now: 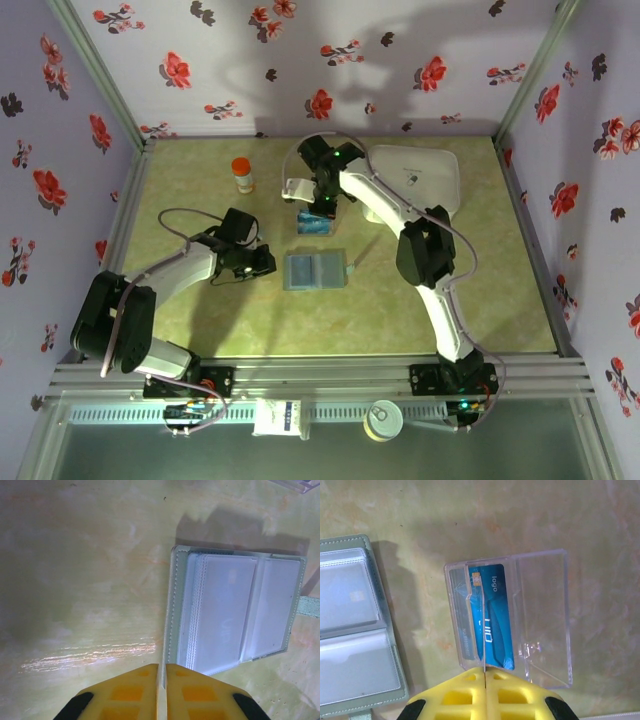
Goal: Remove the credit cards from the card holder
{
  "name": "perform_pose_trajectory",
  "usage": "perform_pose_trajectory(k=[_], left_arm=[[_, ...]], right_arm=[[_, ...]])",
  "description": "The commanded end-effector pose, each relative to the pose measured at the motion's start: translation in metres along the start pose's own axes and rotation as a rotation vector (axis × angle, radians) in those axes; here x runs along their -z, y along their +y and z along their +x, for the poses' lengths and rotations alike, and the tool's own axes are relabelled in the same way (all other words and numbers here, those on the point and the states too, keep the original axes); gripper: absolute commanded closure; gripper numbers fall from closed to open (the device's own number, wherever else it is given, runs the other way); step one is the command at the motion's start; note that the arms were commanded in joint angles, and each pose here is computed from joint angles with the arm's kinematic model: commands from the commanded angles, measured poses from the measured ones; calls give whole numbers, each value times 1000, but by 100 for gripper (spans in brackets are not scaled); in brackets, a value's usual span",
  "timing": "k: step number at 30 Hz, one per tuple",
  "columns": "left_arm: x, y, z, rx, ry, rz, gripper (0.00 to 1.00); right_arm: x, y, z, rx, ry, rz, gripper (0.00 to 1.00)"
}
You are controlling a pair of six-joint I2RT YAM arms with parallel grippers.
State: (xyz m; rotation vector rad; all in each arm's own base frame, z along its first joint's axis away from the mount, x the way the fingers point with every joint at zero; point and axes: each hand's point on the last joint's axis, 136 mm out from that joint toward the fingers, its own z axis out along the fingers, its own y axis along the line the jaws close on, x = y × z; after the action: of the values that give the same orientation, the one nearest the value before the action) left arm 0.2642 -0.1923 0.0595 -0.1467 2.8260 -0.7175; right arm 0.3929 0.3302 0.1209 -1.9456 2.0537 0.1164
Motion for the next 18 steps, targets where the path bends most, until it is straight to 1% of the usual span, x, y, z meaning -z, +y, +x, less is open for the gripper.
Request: perform_pose_trajectory(k=[1,9,11,14,15,18], left_arm=[[4,5,1,11,1,-7,89],[1,9,4,22,8,-15,89],[2,9,3,21,6,-14,89],[1,8,2,22,6,-11,89],[1,7,1,19,8,-7,89],[0,1,-1,9,19,16,89]], right_arm=[[-5,-1,4,53,12,-28,100],[-20,-6,0,69,1,-31,100],[-20,-7,1,67,5,-29,96],[-15,-12,1,55,9,-2,83],[-12,-15,1,45,7,13,81],[2,-22,-5,3,-19,57,79]])
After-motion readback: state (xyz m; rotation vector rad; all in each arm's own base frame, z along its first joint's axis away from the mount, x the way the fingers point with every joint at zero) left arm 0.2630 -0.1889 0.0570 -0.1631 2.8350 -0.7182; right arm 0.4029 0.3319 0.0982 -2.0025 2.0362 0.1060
